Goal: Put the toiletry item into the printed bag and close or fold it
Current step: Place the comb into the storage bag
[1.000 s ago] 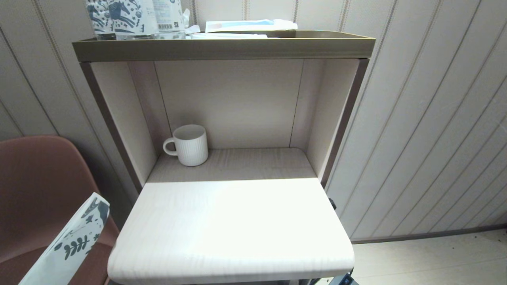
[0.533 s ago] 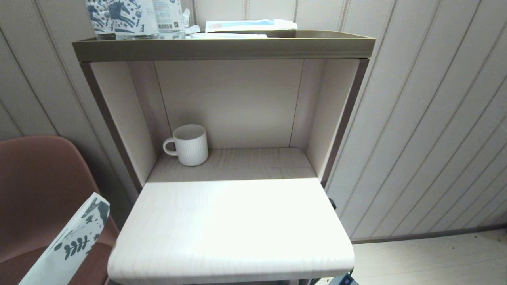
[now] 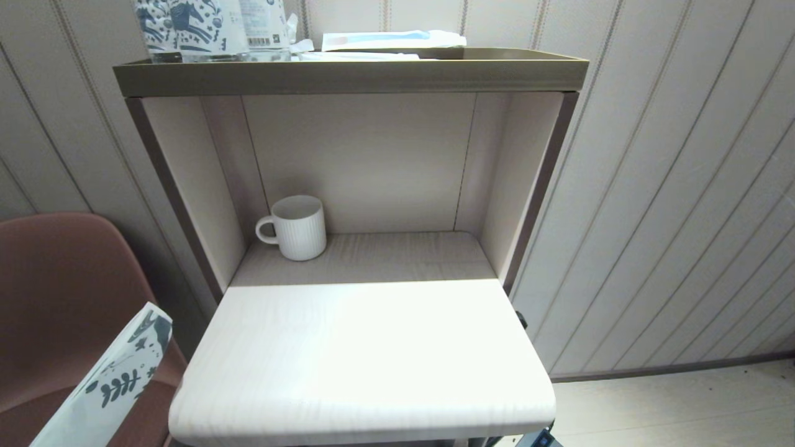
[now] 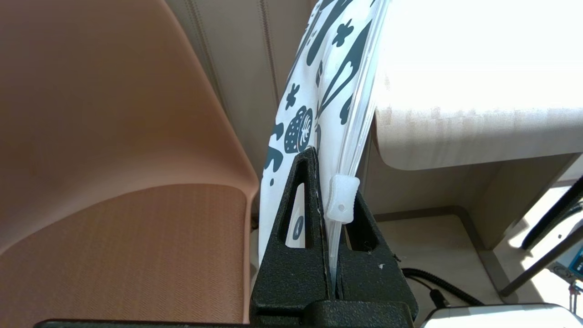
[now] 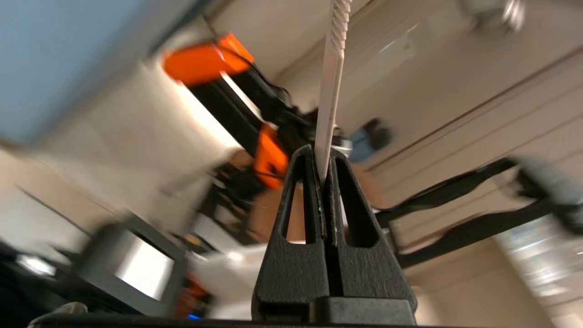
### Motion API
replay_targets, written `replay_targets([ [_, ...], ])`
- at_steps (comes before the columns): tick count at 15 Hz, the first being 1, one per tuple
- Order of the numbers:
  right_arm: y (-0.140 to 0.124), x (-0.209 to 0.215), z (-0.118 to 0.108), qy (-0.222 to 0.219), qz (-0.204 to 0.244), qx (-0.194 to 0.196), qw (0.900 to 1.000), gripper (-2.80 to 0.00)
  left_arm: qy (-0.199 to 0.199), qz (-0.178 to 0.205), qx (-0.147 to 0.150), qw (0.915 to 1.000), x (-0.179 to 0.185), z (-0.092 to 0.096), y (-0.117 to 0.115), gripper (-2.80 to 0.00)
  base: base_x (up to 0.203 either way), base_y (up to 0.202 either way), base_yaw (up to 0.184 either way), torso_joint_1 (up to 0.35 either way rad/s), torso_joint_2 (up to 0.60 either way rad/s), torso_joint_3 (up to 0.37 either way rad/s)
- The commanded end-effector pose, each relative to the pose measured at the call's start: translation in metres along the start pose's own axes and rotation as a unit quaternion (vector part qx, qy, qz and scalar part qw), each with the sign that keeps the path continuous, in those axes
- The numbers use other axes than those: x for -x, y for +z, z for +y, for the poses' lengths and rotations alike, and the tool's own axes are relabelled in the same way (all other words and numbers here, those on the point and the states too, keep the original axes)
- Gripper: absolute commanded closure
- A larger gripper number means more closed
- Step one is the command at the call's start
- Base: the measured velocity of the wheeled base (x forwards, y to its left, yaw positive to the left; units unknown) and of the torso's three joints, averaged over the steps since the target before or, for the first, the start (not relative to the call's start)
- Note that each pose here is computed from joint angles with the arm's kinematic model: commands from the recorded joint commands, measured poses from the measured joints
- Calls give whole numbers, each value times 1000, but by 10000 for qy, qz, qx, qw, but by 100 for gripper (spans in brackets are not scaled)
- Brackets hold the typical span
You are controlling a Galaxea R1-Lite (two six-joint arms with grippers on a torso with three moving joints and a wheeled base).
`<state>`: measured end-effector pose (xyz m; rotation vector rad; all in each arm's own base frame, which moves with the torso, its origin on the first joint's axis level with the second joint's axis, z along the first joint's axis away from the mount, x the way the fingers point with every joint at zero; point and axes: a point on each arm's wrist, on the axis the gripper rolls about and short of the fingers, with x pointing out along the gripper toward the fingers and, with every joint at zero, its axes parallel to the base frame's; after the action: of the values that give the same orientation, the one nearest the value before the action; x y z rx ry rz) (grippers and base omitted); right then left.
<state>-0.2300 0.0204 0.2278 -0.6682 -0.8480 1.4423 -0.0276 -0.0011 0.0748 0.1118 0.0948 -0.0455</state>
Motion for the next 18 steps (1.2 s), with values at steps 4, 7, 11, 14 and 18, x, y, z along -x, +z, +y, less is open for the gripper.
replay_targets([
  [4,-2,0,2,51,47,1256,9921,0,0,5,-4,10000,0,0,0,0,0,0,0,0,0,0],
  [7,-2,1,0,-177,-282,1211,9921,0,0,5,-4,10000,0,0,0,0,0,0,0,0,0,0],
  [11,-2,1,-9,-836,-970,1274,9835,0,0,5,-4,10000,0,0,0,0,0,0,0,0,0,0],
  [14,-14,3,-27,-1716,-1287,755,9738,0,0,5,-4,10000,0,0,0,0,0,0,0,0,0,0],
  [18,-73,12,-56,-3690,-642,-505,9258,0,0,5,-4,10000,0,0,0,0,0,0,0,0,0,0],
])
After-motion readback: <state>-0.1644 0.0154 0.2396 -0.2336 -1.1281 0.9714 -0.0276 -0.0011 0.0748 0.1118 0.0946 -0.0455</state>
